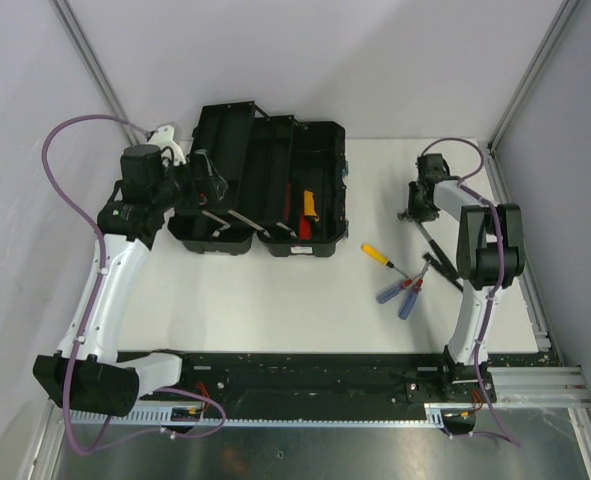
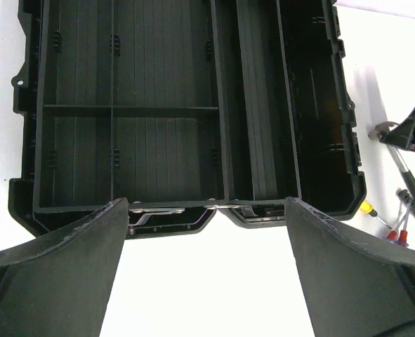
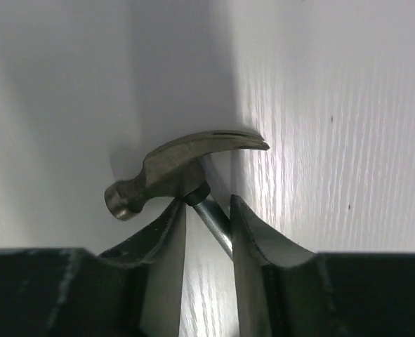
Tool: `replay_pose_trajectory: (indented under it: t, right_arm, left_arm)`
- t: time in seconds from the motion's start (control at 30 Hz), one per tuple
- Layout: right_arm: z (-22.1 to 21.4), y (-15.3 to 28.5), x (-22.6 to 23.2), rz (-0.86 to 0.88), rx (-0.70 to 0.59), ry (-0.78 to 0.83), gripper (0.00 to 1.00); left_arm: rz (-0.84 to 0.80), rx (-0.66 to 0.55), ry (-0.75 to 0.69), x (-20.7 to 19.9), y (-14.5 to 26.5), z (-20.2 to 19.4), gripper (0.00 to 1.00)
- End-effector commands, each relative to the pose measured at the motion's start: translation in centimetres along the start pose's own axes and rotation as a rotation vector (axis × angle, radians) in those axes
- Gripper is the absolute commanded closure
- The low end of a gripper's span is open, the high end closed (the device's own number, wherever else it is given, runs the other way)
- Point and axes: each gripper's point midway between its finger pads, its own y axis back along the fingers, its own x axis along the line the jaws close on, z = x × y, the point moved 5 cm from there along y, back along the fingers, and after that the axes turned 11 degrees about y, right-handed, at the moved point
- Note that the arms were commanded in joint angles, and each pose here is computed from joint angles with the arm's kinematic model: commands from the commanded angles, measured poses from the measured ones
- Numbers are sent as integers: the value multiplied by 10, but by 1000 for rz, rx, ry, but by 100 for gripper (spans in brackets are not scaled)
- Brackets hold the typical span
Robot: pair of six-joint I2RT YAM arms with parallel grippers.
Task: Pack the tool kit
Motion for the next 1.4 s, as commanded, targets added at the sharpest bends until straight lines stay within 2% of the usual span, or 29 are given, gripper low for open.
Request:
replay_pose_trajectory:
  t: [0.0,0.1,0.2,0.47,0.8,1.03,1.37]
  right_arm:
    - [-5,-26,15,-54,46,-16,76]
    - [-1,-29,22,-49,35,-27,94]
    - [6,-25,30,-25,18,-39,99]
    - [31,-1,48,101,-47,-96,100]
    - [64,39,49,204,-163,-194,100]
    - [79,68,55,254,-240,-219,100]
    - [87,106,59,413,-311,-332,100]
  left_arm:
    - [-22,-58,-37,-9,8,17,3]
    - [-55,-47,-43,-13,10,15,3]
    - [-112,-18,-51,-20,11,10,3]
    - [-239,78,-78,-47,0,-13,3]
    - [-252,173,-125,-70,-32,-62,3]
    - [-267,174,-130,-73,-33,-77,3]
    - [-375,192,-202,-108,-28,-96,3]
